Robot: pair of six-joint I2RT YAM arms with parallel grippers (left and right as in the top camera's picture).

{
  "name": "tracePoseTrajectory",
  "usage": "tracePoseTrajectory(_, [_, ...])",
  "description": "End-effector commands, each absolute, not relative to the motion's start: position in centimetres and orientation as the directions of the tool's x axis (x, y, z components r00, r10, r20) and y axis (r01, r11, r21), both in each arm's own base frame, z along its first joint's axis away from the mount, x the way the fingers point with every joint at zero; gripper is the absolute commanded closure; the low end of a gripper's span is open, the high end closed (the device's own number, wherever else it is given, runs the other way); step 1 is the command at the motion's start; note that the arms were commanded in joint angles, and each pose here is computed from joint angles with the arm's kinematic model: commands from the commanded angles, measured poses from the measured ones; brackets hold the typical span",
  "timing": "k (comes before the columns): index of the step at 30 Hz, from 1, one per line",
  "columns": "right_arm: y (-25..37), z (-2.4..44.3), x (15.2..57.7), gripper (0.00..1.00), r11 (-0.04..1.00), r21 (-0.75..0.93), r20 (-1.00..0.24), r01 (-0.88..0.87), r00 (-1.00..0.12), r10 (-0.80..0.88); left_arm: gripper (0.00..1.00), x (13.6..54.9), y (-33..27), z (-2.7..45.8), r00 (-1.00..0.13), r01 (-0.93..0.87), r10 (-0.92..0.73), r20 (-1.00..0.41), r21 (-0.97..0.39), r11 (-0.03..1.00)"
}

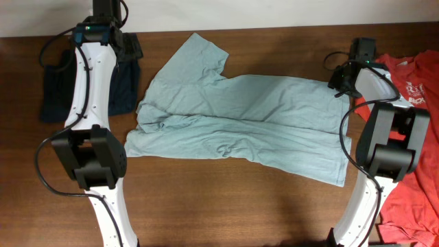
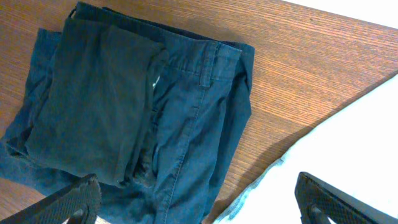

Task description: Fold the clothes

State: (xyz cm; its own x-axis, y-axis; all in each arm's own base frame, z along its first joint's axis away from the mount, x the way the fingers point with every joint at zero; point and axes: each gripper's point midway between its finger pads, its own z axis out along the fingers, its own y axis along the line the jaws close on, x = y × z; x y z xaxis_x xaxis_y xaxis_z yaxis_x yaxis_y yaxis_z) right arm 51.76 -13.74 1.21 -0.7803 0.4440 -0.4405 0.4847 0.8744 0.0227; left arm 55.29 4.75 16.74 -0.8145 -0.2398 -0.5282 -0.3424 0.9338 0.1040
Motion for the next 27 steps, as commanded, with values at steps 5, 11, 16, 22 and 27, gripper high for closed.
tracePoseTrajectory(5, [-13.3,0.2,51.1,0.48,0.874,0.033,-0.405,0.485,-0.793,0.455,0.01,55.2,4.9,19.0,-0.786,-0.355,-0.244,-0.568,0.091,0.930])
tracePoseTrajectory(11, [-13.3,0.1,51.0,0.63,0.874,0.032,-0.403,0.484,-0.794,0.455,0.01,55.3,4.8,19.1,-0.786,-0.354,-0.244,-0.568,0.091,0.931])
tracePoseTrajectory(16, [-13.4,0.1,51.0,0.86,0.874,0.031,-0.404,0.486,-0.794,0.456,0.01,55.3,4.8,19.1,-0.786,-0.354,-0.244,-0.568,0.091,0.931])
tracePoseTrajectory(22, [-13.5,0.1,50.9,0.96,0.873,0.024,-0.401,0.488,-0.795,0.455,0.01,55.3,4.8,19.1,-0.786,-0.354,-0.244,-0.568,0.091,0.931])
tracePoseTrajectory(27, [-13.4,-0.1,50.5,0.96,0.872,0.020,-0.385,0.489,-0.801,0.458,0.01,55.3,4.8,19.0,-0.787,-0.354,-0.243,-0.568,0.091,0.931])
